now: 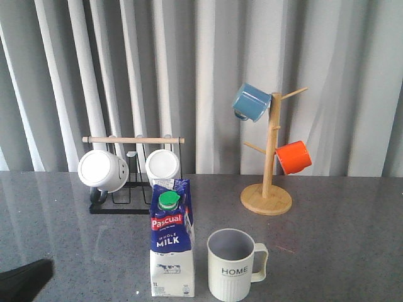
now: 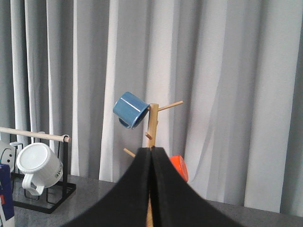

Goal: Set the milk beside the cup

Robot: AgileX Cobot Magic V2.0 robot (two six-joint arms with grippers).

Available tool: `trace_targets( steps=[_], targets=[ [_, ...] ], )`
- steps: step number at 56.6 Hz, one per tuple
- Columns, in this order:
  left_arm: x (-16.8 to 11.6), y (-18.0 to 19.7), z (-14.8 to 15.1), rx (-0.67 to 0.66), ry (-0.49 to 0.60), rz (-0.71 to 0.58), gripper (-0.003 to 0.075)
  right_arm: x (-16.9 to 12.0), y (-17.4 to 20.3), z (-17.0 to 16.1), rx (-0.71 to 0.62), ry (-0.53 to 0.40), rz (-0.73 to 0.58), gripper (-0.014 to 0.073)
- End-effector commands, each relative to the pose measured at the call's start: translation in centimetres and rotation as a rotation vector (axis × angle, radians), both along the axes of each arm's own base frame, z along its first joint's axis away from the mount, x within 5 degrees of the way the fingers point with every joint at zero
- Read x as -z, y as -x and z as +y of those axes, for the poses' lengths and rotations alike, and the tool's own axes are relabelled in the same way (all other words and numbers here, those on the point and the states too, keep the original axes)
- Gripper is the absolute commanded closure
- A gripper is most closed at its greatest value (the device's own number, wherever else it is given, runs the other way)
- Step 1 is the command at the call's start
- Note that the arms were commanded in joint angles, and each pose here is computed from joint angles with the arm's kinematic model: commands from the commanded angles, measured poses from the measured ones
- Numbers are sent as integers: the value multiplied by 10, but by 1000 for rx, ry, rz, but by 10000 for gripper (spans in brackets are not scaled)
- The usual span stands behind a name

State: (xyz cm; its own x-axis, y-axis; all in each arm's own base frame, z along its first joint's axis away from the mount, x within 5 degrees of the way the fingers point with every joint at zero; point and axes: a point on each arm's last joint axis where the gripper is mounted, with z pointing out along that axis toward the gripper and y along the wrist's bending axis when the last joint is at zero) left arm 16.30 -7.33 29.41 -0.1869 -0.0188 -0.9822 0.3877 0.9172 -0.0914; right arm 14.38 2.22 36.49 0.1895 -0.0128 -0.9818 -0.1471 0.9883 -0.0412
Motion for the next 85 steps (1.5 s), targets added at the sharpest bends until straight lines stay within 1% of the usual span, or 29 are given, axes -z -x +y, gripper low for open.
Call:
trace_targets(
  steps=[1,6,12,18,28,38,42,45,53,63,85],
  targets=[
    [-4,21,27,-108,49,-128,726,-15,2,-1,4,-2,-93,603],
    [8,40,46,-203,56,-167,726,-15,2,-1,4,-2,-93,603],
    [20,56,59,-287,68,-220,726,-15,2,-1,4,-2,-93,603],
    [30,70,61,-280,29,-257,726,-15,2,-1,4,-2,-93,603],
    [52,88,63,-271,16,-298,726,-15,2,-1,4,-2,-93,603],
    [76,99,68,-335,21,-291,726,-15,2,-1,4,-2,-93,603],
    [78,102,70,-362,16,-273,726,-15,2,-1,4,-2,-93,603],
    [81,105,71,-373,-10,-261,726,-15,2,-1,4,-2,-93,603],
    [87,109,72,-375,-55,-221,726,-15,2,-1,4,-2,-92,603],
    [85,109,72,-376,-35,-246,726,-15,2,-1,4,-3,-94,603],
    [85,109,72,-376,-37,-237,726,-15,2,-1,4,-2,-93,603]
  ],
)
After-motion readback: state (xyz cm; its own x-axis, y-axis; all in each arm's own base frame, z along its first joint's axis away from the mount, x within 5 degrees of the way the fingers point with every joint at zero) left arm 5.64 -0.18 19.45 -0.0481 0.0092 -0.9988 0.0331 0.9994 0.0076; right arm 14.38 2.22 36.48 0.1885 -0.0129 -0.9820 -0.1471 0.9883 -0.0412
